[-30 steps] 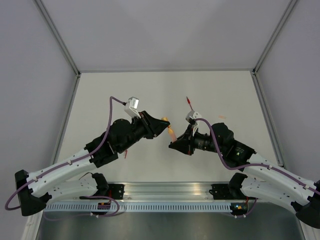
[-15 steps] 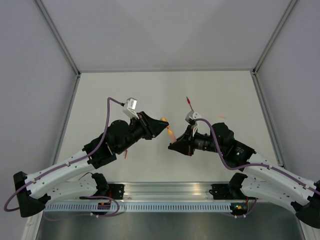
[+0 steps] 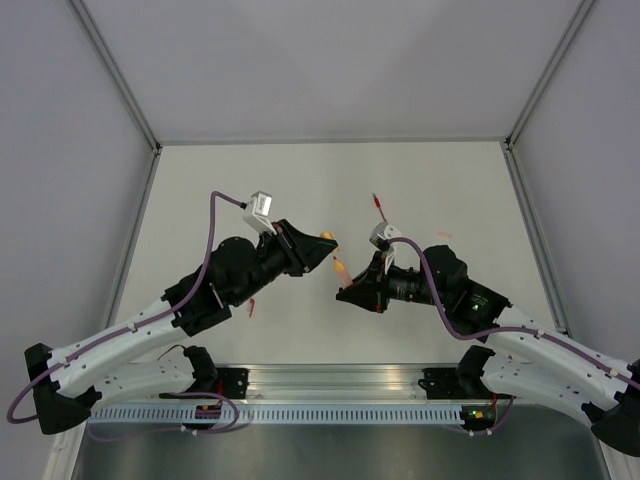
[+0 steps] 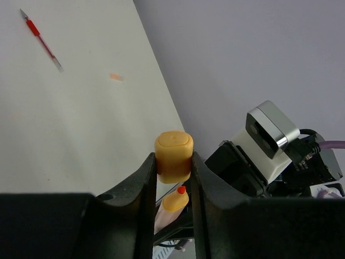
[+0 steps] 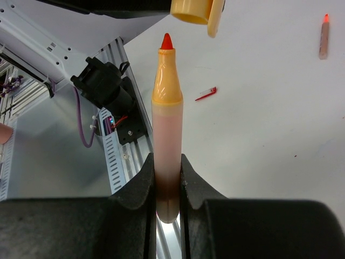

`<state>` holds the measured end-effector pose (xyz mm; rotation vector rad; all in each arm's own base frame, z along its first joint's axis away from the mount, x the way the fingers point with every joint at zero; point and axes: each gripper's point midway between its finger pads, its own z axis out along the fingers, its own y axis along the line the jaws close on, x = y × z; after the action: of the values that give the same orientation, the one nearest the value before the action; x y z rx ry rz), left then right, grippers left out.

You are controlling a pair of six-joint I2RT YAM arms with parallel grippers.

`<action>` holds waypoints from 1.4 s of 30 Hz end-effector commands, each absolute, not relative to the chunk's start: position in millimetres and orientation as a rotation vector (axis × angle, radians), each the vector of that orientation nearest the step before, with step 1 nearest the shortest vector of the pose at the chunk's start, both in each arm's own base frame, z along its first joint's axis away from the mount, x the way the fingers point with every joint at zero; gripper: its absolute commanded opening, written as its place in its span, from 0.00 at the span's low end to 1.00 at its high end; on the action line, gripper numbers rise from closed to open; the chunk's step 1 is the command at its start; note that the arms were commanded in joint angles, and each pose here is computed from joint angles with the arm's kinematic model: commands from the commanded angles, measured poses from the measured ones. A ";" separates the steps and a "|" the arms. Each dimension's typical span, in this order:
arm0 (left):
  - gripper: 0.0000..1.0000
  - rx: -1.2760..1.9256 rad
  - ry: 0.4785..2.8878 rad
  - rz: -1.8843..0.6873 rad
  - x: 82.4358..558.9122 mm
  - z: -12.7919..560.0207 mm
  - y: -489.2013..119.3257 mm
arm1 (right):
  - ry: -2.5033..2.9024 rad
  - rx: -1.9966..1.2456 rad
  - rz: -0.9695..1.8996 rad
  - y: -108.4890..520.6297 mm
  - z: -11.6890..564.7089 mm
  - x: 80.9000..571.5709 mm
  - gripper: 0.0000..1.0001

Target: Insert the pens into the pen caps

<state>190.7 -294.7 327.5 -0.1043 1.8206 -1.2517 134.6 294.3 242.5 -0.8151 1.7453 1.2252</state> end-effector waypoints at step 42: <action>0.02 0.042 1.932 -1.330 168.7 285.2 -321.3 | 1.769 -0.668 1.059 284.8 243.6 167.7 0.00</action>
<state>185.1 -311.6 299.7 -0.0542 1.8549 -1.3113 151.8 287.1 228.1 -0.7340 1.8185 1.1117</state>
